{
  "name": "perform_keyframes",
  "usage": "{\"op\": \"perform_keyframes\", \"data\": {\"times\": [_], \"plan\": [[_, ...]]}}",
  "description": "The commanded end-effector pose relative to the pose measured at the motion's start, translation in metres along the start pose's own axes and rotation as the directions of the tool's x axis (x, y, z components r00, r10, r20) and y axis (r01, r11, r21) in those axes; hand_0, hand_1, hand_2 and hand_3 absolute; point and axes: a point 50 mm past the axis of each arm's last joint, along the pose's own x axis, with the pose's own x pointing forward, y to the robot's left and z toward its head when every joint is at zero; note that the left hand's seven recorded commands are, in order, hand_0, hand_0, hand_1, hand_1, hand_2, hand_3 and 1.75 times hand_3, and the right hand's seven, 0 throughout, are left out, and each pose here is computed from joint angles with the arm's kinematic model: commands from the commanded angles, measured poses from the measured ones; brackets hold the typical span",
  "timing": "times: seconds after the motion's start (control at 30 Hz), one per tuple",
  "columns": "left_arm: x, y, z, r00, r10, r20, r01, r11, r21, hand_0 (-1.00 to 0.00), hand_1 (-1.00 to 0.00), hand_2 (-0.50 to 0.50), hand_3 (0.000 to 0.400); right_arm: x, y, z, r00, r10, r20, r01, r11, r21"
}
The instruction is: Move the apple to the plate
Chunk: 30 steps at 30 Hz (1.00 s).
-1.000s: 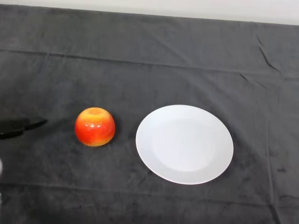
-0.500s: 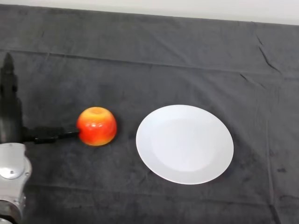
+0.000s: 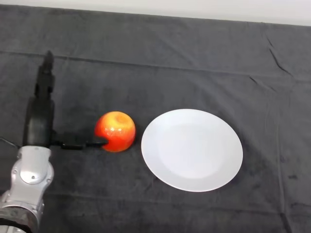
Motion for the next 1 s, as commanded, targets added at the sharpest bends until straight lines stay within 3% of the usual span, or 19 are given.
{"op": "perform_keyframes", "data": {"times": [0.03, 0.63, 1.0], "plan": [[-0.006, -0.011, 0.000, 0.999, -0.044, 0.002, 0.044, 0.999, -0.012, 0.00, 0.00, 0.00, 0.000, -0.0705, -0.0172, -0.0544, 0.9473, -0.045, -0.317, 0.030, 0.9981, -0.053], [-0.002, -0.036, 0.001, 0.988, -0.151, -0.036, 0.151, 0.988, -0.017, 0.00, 0.00, 0.00, 0.000, -0.0705, -0.0172, -0.0545, 0.9472, -0.045, -0.317, 0.030, 0.9981, -0.053], [0.003, -0.049, 0.002, 0.970, -0.237, -0.058, 0.238, 0.971, 0.010, 0.00, 0.00, 0.00, 0.000, -0.0705, -0.0172, -0.0544, 0.9472, -0.045, -0.317, 0.030, 0.9981, -0.053]]}}
